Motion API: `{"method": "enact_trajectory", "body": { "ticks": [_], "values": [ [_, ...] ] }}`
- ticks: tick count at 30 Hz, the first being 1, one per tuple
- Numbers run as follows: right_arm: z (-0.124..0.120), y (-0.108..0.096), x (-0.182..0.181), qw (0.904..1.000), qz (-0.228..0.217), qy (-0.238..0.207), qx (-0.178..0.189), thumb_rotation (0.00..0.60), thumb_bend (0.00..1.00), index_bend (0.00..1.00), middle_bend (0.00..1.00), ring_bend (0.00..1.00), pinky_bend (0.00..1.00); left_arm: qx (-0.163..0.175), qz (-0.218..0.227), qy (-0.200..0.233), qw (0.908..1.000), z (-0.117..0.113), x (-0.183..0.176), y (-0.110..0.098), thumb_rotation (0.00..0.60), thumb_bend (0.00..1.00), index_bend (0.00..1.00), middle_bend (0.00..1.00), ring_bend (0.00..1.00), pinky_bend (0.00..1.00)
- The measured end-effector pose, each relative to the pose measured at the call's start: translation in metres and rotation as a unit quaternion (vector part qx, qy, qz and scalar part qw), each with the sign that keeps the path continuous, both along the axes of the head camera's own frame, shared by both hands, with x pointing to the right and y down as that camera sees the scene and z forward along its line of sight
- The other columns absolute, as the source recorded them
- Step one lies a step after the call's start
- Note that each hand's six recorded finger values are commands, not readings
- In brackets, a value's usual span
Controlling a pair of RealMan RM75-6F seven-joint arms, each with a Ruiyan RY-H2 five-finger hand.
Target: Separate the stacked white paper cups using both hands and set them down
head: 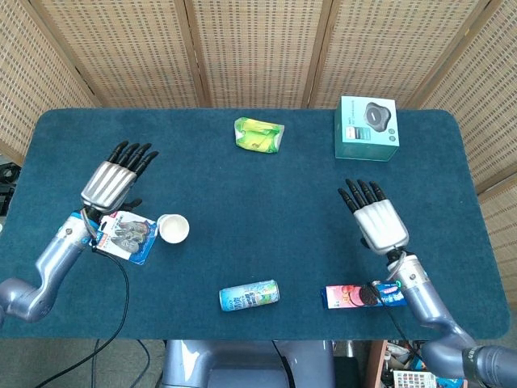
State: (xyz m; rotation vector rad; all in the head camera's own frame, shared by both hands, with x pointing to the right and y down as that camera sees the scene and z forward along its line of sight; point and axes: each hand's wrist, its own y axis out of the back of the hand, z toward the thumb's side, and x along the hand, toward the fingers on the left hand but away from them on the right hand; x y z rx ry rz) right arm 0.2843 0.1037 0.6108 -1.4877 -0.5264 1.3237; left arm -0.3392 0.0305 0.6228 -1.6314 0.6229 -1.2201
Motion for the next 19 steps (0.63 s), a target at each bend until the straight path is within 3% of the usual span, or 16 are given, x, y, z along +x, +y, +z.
{"method": "enact_trajectory", "body": {
  "ticks": [8,19],
  "values": [
    [-0.031,0.028,0.039,0.996,0.042,-0.067,0.042,0.6,0.0,0.06,0.0,0.0,0.0,0.032,-0.14,0.043,0.9887,-0.045,-0.082,0.046,0.6,0.19,0.0,0.0,0.0,0.0],
    [-0.057,0.09,0.095,0.984,0.095,-0.123,0.088,0.6,0.0,0.06,0.0,0.0,0.0,0.06,-0.241,0.069,0.9661,-0.088,-0.118,0.12,0.6,0.19,0.0,0.0,0.0,0.0]
  ]
}}
